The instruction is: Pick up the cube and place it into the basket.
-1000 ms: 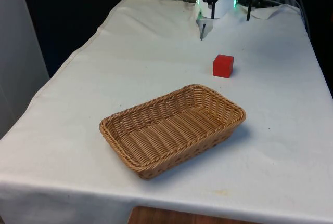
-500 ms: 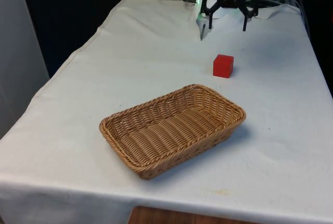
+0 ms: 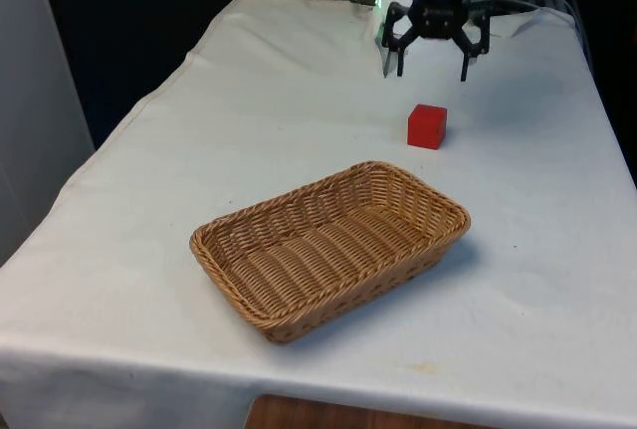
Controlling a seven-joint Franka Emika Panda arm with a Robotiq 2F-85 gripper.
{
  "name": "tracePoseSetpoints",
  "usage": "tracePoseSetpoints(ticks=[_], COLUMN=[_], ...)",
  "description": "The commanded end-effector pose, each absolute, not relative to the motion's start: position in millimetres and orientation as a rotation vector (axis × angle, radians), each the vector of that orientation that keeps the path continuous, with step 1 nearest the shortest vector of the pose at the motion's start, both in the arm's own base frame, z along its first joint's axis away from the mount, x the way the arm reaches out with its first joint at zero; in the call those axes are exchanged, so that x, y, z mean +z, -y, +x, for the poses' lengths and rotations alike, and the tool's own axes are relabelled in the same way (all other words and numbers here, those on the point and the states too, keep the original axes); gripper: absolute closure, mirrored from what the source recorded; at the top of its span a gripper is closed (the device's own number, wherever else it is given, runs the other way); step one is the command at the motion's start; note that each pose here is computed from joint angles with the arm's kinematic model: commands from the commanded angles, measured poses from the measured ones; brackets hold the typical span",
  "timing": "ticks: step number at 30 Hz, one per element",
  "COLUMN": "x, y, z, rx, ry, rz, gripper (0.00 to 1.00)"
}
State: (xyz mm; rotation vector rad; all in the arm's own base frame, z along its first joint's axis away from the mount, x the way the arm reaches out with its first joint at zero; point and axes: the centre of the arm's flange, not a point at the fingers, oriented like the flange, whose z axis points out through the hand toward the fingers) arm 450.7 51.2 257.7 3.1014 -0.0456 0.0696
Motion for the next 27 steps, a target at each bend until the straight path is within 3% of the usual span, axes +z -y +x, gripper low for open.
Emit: tracePoseSetpoints(ticks=[1,27], x=[255.1,213.1], y=[-50.7,-49.3], z=[450.8,452.5], rx=[0.081,0.089], ry=[0.052,0.101], rz=[3.099,3.096], gripper=[0.00,0.00])
